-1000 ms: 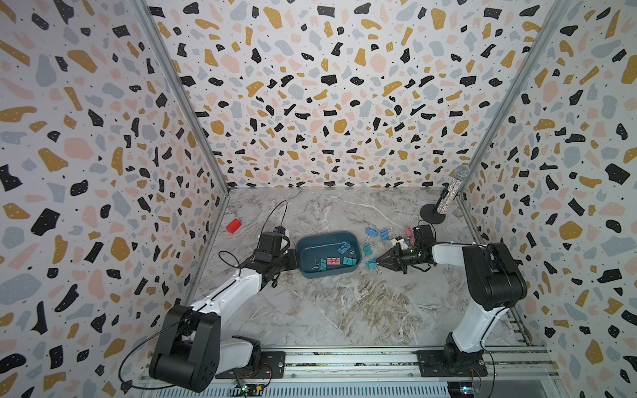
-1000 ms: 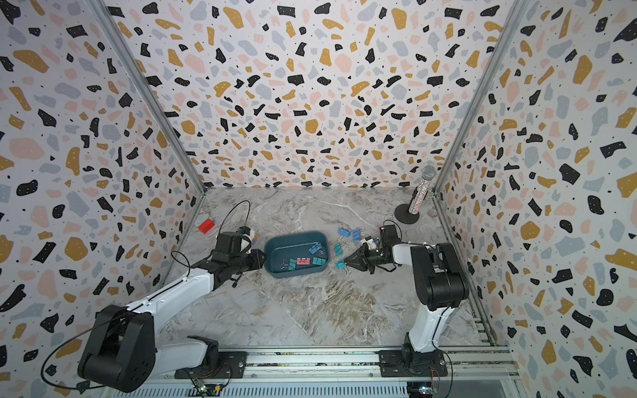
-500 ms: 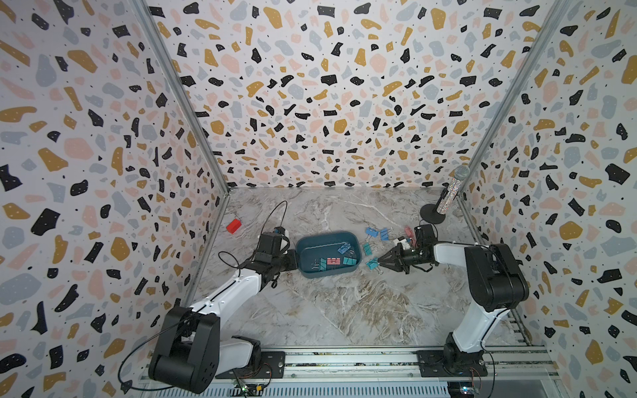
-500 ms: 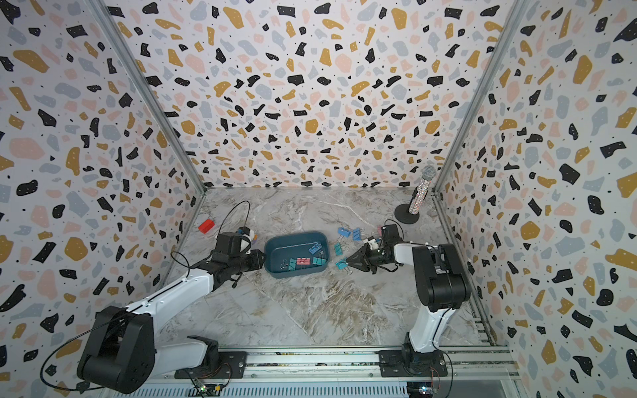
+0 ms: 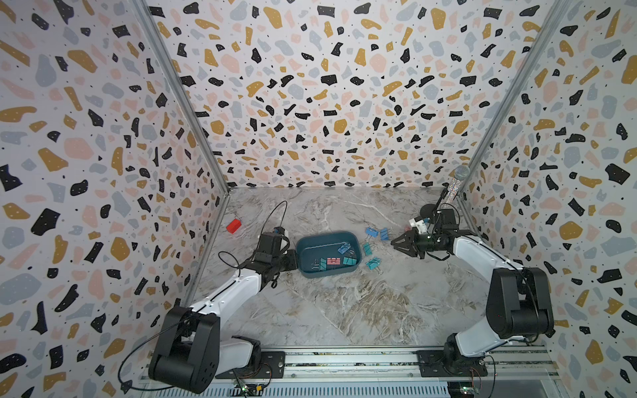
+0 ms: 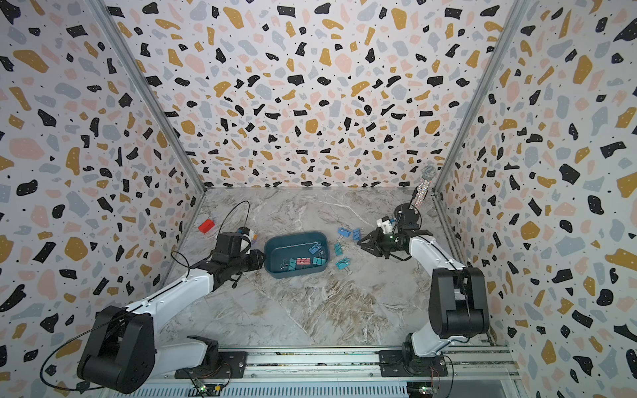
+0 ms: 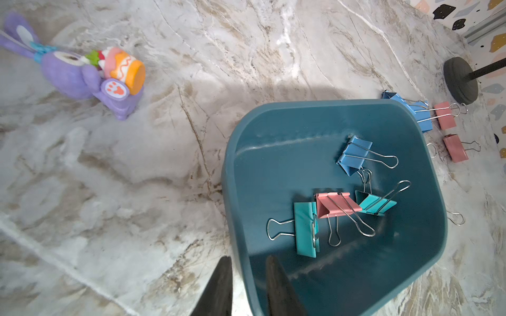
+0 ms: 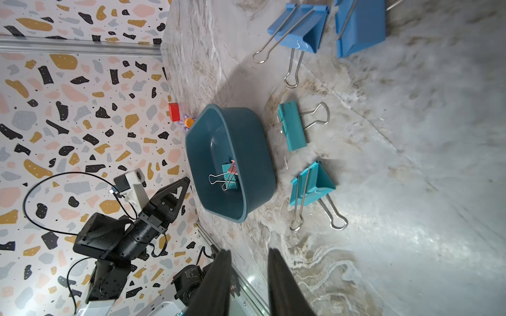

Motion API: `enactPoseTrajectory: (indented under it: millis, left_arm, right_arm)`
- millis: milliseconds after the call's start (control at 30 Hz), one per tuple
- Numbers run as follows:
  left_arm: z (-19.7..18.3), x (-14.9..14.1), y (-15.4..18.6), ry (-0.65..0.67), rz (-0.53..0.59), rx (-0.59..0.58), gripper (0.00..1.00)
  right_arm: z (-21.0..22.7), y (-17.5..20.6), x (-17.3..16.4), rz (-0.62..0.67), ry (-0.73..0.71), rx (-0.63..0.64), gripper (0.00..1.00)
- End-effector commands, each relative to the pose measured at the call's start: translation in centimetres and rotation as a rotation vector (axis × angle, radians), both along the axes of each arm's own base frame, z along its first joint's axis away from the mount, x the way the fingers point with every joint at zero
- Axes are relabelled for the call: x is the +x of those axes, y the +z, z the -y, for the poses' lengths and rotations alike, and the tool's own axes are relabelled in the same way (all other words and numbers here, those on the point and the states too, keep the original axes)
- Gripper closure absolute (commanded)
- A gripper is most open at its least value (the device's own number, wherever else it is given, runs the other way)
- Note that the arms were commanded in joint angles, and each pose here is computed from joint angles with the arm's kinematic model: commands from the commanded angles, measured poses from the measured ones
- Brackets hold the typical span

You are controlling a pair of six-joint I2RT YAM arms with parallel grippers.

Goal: Take out the binder clips from the storage box
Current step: Pick up the binder clip from the storage box.

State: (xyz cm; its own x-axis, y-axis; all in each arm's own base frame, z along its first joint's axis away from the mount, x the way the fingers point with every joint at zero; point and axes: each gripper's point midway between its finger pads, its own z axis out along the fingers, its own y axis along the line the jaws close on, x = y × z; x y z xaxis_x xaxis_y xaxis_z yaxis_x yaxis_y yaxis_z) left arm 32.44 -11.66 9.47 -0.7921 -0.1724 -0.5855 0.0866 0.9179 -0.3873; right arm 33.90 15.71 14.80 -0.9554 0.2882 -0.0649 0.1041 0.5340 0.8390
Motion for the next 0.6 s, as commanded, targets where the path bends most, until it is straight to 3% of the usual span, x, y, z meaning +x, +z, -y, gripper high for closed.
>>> enactPoseTrajectory:
  millis: [0,267,567]
  left_arm:
    - [0.0,0.0,0.0,-0.007,0.012,0.005,0.74]
    - [0.3,0.1,-0.3,-0.017,0.002,-0.009,0.75]
    - [0.9,0.1,-0.5,-0.033,-0.015,-0.037,0.76]
  right_arm:
    - [-0.6,4.4,-0.3,0.179,0.076,-0.058,0.69]
    - [-7.5,8.2,-2.1,0.547,0.4,-0.193,0.68]
    - [-17.7,2.8,-2.6,0.595,0.778,-0.265,0.71]
